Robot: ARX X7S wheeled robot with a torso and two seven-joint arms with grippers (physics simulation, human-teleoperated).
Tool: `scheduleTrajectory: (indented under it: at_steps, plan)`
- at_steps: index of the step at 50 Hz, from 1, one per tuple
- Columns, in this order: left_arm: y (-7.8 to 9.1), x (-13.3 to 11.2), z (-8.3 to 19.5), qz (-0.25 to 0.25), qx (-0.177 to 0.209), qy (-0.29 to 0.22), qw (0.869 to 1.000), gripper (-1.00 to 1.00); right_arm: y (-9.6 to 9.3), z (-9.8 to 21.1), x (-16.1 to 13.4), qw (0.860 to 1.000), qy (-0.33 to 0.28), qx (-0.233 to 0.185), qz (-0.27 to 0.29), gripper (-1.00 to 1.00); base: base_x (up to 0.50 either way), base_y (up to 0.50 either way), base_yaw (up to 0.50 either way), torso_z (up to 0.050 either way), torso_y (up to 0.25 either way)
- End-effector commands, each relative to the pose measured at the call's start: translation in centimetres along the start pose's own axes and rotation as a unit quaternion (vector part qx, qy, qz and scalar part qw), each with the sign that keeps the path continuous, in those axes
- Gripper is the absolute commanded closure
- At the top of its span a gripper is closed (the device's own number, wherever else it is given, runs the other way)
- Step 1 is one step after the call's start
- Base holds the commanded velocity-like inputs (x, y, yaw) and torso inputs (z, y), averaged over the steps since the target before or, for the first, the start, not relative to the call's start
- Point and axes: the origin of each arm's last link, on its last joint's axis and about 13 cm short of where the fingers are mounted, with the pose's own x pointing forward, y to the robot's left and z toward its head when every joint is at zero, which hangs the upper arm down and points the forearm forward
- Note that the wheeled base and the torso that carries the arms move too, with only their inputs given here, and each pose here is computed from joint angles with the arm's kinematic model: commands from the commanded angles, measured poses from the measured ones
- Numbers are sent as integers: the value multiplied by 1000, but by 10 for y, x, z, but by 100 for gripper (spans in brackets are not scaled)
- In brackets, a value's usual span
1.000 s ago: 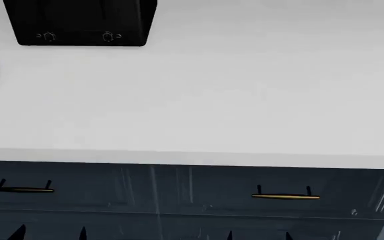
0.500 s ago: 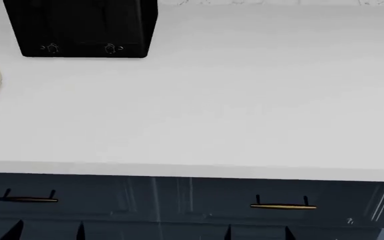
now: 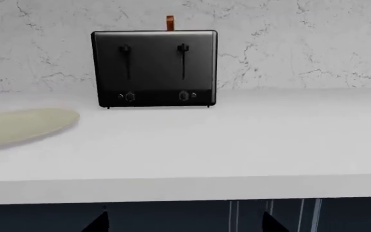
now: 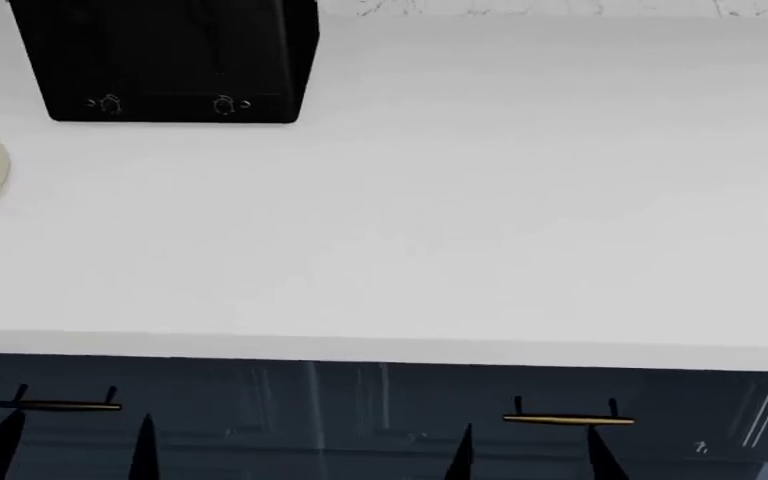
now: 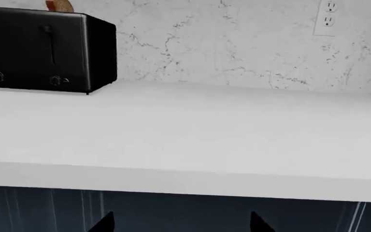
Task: Place the toasted item on a plate.
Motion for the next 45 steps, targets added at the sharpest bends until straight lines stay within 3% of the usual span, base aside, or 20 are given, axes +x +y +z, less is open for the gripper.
scheduleTrajectory:
  at_steps: [1, 2, 3, 16, 21, 29, 32, 37, 43, 44, 45]
  plan:
    - [4, -5, 63, -12, -3, -54, 998, -100, -6, 47, 1, 1000, -24, -2, -4, -100, 70, 500, 0, 50, 8]
    - [5, -6, 73, -14, -2, -65, 998, -100, -7, 57, 1, 998, -42, -37, -12, -100, 82, 500, 0, 50, 8]
    - [6, -6, 76, -15, -5, -70, 997, -100, -6, 64, 0, 999, -47, -21, -3, -100, 141, 500, 0, 50, 10]
    - [10, -4, 94, -7, 11, -95, 995, -100, -2, 87, 3, 997, -77, -30, 6, -100, 140, 500, 0, 50, 8]
    - [16, 12, 119, -9, 19, -105, 994, -100, 0, 103, 7, 996, -88, -16, 11, -100, 141, 500, 0, 50, 7]
    - [20, 25, 130, -11, 13, -99, 995, -100, -1, 123, 16, 994, -102, -23, 5, -100, 56, 226, 0, 50, 7]
    - [28, 40, 146, 10, 28, -105, 994, -100, -4, 134, 32, 994, -100, -36, 5, -100, 0, 0, 0, 50, 7]
    - [38, 82, 172, 0, -4, -74, 997, -100, -9, 161, 67, 996, -82, -37, 9, -100, 0, 0, 0, 50, 8]
    - [52, 129, 195, 32, 9, -66, 997, -100, -14, 200, 103, 996, -73, -44, 9, -100, 0, 0, 0, 50, 7]
    - [55, 137, 197, 27, 0, -52, 998, -100, -14, 205, 108, 996, -71, -44, 10, -100, 0, 0, 0, 50, 8]
    - [57, 145, 198, 3, -45, -30, 999, -100, -15, 209, 113, 996, -69, -48, 12, -100, 0, 0, 0, 50, 10]
